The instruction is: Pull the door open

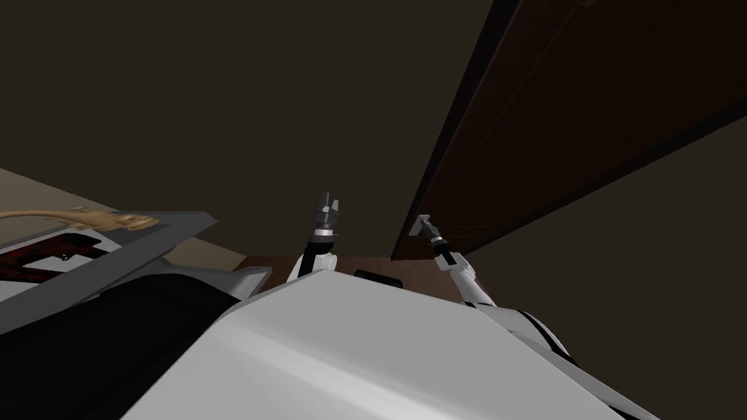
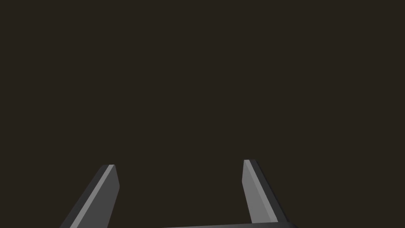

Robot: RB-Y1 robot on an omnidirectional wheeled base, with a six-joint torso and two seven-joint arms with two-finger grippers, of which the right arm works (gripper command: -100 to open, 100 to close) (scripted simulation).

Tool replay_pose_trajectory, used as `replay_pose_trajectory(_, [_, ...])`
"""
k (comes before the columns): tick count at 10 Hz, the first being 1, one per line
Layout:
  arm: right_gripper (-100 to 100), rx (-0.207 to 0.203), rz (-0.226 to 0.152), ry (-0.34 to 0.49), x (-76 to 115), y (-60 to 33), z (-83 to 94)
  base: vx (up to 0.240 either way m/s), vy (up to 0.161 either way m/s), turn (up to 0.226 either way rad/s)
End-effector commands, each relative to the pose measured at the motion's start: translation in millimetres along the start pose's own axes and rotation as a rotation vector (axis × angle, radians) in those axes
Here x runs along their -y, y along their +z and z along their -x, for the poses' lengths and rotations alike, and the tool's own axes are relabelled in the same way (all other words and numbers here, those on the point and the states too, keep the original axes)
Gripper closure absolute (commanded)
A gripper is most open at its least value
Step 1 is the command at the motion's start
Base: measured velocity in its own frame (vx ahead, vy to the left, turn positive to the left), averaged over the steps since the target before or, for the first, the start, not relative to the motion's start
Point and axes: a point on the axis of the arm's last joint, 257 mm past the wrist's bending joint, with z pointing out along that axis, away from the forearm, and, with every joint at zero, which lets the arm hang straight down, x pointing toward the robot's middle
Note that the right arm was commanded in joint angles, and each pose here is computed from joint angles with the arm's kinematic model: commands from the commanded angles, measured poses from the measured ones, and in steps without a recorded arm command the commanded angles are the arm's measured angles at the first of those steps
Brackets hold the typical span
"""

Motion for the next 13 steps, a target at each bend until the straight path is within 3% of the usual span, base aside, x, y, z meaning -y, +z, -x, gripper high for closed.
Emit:
replay_pose_trajectory(1, [100,0.018,-0.014,0.065,5.1,0.8,7.8,-0.051,-0.058,0.093])
replay_pose_trajectory(6, [100,0.052,-0.038,0.224,11.7,0.8,15.2,-0.053,-0.054,0.108])
replay_pose_trajectory(13, [100,0.122,-0.074,0.507,25.1,-0.5,27.8,-0.060,-0.052,0.105])
